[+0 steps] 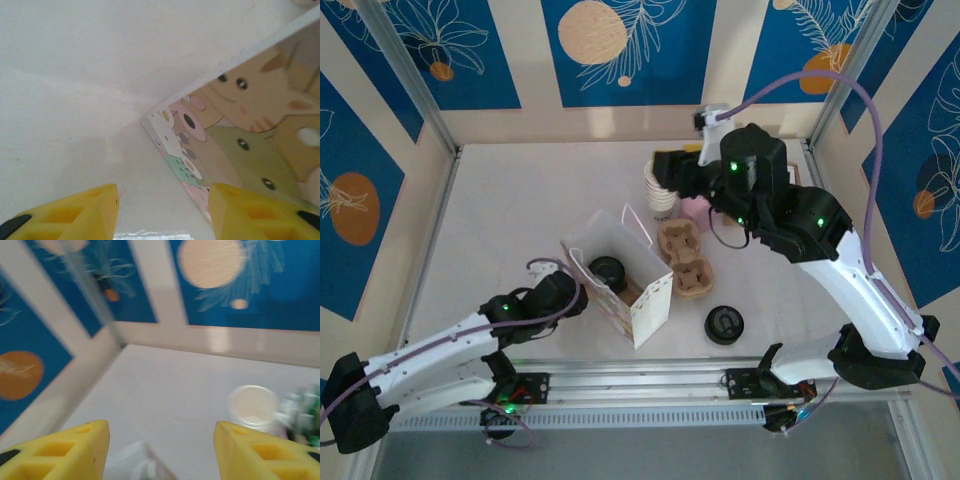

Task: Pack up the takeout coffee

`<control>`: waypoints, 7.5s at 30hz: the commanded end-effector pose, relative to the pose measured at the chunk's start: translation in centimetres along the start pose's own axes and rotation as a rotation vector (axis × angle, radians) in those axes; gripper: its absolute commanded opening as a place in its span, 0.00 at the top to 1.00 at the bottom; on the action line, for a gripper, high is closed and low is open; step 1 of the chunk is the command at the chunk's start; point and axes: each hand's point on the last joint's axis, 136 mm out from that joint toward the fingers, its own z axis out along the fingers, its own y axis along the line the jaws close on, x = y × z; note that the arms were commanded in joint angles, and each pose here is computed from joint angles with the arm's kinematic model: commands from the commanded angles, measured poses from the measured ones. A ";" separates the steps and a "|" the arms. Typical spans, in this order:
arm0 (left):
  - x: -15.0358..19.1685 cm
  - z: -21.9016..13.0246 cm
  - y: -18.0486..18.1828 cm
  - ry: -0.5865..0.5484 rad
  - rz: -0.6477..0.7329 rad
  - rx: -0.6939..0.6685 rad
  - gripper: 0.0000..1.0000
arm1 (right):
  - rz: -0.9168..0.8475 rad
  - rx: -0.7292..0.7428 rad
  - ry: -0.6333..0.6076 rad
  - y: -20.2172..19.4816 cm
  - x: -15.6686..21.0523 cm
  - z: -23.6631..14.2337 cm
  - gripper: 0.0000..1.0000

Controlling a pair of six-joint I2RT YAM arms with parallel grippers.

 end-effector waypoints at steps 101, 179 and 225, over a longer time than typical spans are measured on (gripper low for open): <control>-11.8 -15.6 -0.1 -0.324 0.230 -0.039 0.33 | -0.445 -0.274 0.399 7.1 11.1 -4.8 1.00; -10.9 -15.2 -0.5 -0.233 0.294 -0.067 0.13 | 0.535 0.507 0.462 -39.0 14.9 13.2 0.39; -11.4 -15.8 0.6 -0.227 0.317 -0.142 0.09 | 0.513 0.609 0.621 -42.4 19.6 18.1 0.93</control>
